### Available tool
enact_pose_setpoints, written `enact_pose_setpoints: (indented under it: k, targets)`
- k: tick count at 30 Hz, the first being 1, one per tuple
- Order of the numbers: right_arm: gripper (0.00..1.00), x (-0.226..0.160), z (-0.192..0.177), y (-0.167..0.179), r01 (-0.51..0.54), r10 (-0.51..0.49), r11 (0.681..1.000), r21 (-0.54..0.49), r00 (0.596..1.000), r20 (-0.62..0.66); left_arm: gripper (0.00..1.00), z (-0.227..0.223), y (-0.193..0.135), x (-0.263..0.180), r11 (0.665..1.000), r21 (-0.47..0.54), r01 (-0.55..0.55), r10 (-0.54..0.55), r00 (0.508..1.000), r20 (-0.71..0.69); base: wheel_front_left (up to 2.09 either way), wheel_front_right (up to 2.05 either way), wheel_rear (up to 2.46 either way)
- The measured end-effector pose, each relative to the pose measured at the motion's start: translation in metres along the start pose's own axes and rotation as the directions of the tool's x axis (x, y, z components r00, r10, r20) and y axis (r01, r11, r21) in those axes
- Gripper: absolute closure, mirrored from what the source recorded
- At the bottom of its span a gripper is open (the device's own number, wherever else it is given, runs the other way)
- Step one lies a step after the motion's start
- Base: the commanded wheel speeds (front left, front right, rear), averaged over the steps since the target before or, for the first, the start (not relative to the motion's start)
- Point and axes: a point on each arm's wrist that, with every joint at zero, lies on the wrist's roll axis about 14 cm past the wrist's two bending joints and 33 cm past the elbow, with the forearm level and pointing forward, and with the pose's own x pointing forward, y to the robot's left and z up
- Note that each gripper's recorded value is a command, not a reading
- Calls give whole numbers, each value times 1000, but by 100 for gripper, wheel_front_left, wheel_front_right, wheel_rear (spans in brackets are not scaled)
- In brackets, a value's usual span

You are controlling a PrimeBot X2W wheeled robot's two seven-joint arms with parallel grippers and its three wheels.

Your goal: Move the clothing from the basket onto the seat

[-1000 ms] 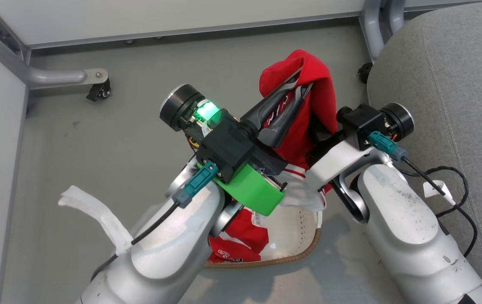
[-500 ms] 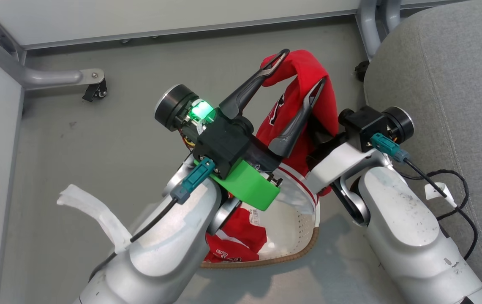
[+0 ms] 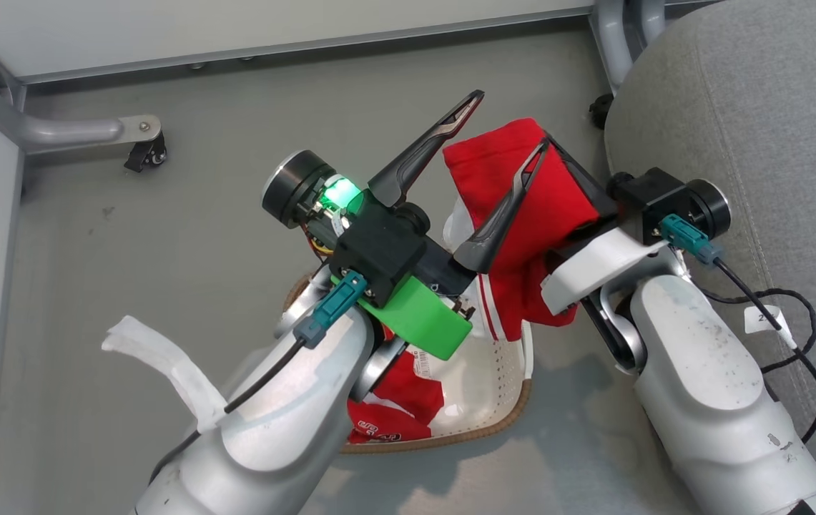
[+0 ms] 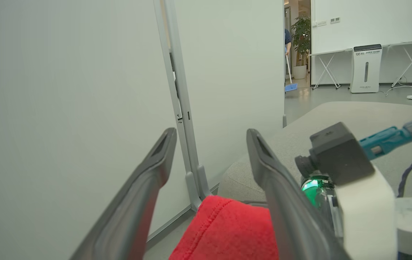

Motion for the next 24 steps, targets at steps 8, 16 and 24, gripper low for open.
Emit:
enact_pose_setpoints:
  k: [8, 16, 24]
  targets:
    - [100, -23, -7, -31, 95, -96, 995, -28, 995, -22, 0, -15, -10, 6, 999, -32, 29, -30, 999, -19, 0, 0, 0]
    - [100, -58, -5, -73, 232, -233, 972, -43, 972, -19, 0, -36, -26, 14, 994, -68, 82, -86, 995, -47, 0, 0, 0]
    - [100, -106, -2, -106, 360, -362, 930, -71, 932, -21, 0, -56, -53, 23, 981, -117, 157, -166, 984, -70, 0, 0, 0]
